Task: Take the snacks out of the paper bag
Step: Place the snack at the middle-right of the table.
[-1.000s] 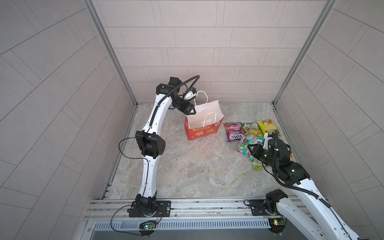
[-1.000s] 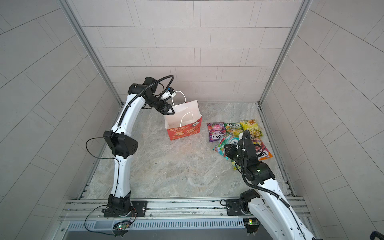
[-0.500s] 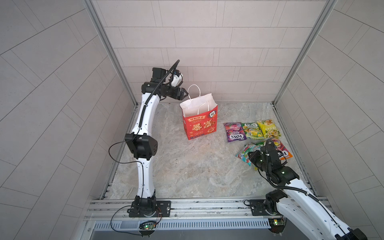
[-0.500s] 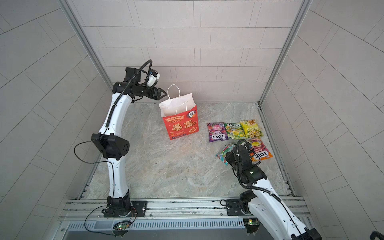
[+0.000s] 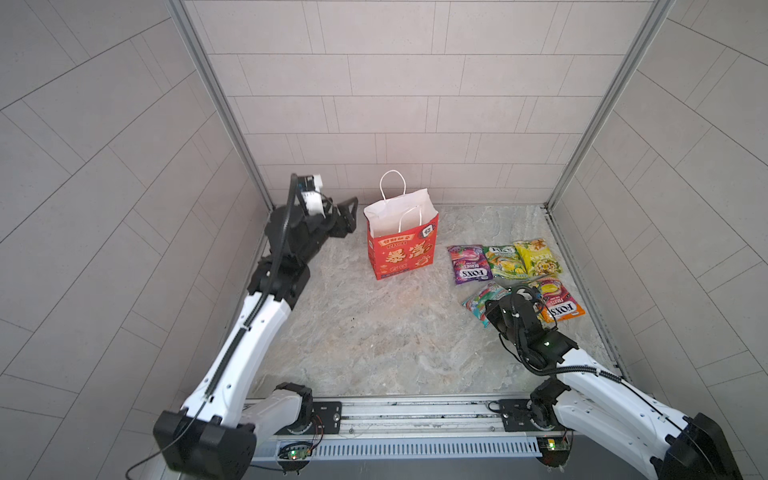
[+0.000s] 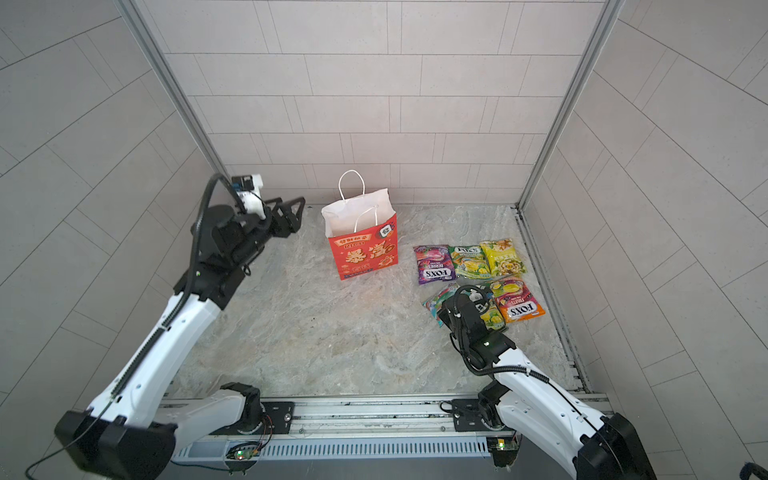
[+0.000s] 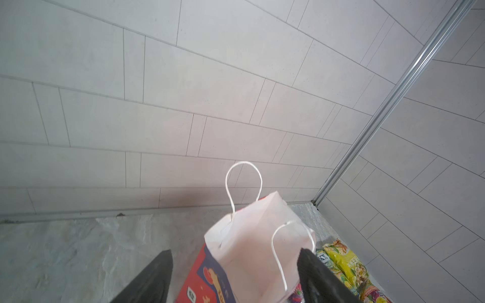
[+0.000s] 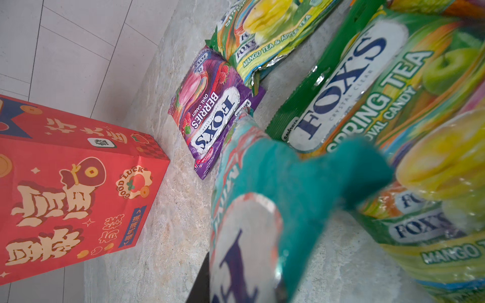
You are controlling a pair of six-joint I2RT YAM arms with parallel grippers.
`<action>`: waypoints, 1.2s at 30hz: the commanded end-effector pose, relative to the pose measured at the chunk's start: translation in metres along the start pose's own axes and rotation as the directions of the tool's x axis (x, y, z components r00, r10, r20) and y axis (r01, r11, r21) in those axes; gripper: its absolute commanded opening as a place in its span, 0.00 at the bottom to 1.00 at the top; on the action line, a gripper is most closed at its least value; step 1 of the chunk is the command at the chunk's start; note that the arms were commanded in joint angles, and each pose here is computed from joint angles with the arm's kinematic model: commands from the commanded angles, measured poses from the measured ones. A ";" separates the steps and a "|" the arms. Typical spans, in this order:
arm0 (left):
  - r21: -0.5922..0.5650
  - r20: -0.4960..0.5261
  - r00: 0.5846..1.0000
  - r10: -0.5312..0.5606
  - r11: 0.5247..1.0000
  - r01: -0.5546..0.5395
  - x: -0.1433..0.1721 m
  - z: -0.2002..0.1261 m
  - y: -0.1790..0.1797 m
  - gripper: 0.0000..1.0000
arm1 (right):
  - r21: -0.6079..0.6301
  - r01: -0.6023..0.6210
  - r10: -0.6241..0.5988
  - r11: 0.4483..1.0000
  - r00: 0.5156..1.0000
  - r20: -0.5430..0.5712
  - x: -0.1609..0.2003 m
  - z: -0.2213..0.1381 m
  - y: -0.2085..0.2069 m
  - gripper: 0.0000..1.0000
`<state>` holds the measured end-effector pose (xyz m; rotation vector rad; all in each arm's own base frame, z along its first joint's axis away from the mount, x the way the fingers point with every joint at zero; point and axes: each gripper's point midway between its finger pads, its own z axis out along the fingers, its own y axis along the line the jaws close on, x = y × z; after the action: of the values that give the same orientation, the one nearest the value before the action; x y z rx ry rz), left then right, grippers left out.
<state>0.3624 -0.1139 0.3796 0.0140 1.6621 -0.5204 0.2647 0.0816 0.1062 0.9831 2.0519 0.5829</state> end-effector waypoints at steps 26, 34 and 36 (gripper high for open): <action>-0.159 -0.195 0.980 -0.036 0.987 0.005 0.160 0.001 0.045 0.73 | -0.035 -0.079 0.071 0.996 0.979 -0.190 0.051 0.007 0.014 0.59; -0.208 -0.114 0.993 -0.014 0.978 -0.010 0.138 -0.010 0.053 0.76 | -0.188 0.029 -0.008 0.982 0.994 0.112 -0.024 -0.052 0.041 0.63; -0.211 -0.091 0.996 -0.012 0.977 -0.007 0.133 -0.009 0.054 0.78 | -0.207 0.080 -0.046 0.975 0.986 0.163 -0.035 -0.062 0.049 0.66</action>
<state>0.3451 -0.1082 0.2262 -0.1002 1.8614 -0.3718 0.2524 0.0984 0.1837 0.8623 1.8623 0.8083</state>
